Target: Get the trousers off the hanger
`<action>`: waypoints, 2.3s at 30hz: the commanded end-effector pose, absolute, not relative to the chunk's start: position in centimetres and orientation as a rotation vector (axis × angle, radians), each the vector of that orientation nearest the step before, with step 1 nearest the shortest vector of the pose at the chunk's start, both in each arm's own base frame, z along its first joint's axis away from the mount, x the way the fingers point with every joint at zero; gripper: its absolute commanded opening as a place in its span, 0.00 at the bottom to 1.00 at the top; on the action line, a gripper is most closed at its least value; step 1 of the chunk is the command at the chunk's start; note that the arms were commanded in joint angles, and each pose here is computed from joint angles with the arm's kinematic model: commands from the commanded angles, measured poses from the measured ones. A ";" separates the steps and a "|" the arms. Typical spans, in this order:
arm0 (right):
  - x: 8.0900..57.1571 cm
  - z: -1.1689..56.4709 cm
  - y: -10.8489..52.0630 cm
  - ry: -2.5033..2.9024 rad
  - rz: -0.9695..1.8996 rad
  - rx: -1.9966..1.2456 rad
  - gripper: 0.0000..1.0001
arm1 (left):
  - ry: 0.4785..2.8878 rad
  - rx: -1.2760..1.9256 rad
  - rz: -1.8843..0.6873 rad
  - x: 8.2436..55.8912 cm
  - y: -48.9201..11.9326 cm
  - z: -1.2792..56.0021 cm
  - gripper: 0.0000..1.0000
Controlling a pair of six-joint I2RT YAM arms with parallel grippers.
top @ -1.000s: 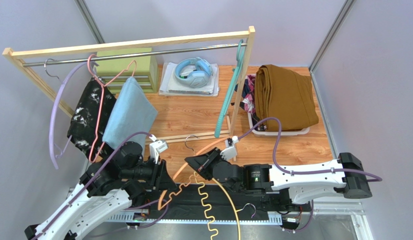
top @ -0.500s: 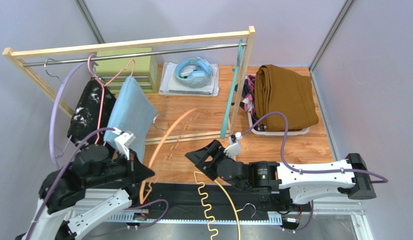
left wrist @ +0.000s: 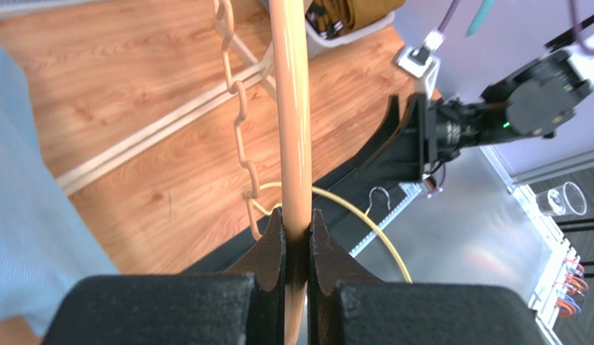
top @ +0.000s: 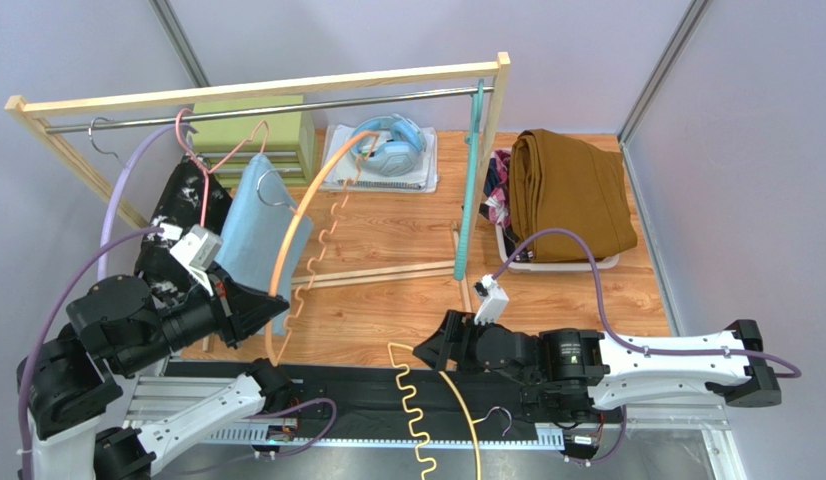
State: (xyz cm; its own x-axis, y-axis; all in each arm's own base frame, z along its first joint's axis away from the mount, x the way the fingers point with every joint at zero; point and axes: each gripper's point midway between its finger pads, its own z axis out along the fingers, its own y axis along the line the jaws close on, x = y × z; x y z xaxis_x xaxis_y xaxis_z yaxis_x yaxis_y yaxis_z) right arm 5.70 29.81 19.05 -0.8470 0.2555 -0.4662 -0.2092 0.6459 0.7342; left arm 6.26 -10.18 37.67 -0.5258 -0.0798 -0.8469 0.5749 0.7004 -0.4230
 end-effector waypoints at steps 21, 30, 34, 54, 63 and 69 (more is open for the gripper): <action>4.4 17.4 26.3 2.350 1.135 -0.066 0.80 | 1.711 0.383 -1.055 17.5 -23.7 45.8 0.00; 4.9 16.7 25.1 2.347 1.098 -0.038 0.79 | 1.780 0.374 -1.080 19.3 -26.5 43.4 0.00; 5.1 15.6 24.2 2.374 1.014 -0.049 0.79 | 1.807 0.400 -1.101 19.5 -28.4 43.0 0.00; 4.1 6.5 22.5 2.611 0.576 -0.135 0.68 | 1.805 0.466 -1.113 17.0 -28.5 41.4 0.61; 3.3 2.5 25.1 2.666 0.301 -0.477 0.39 | 1.823 0.468 -1.136 12.5 -23.3 41.2 0.63; 3.1 2.1 26.7 2.620 0.192 -0.557 0.26 | 1.872 0.469 -1.107 8.6 -17.9 39.6 0.61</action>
State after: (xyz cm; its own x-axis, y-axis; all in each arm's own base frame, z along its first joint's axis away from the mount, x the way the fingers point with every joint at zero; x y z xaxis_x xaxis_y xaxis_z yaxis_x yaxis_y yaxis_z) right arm 3.36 25.05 2.62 -0.8483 -0.3161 -0.4248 -0.3770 0.9239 0.0654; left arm 10.95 -20.85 42.12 -0.4844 -0.1693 -0.8583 0.7115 0.4947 -0.4991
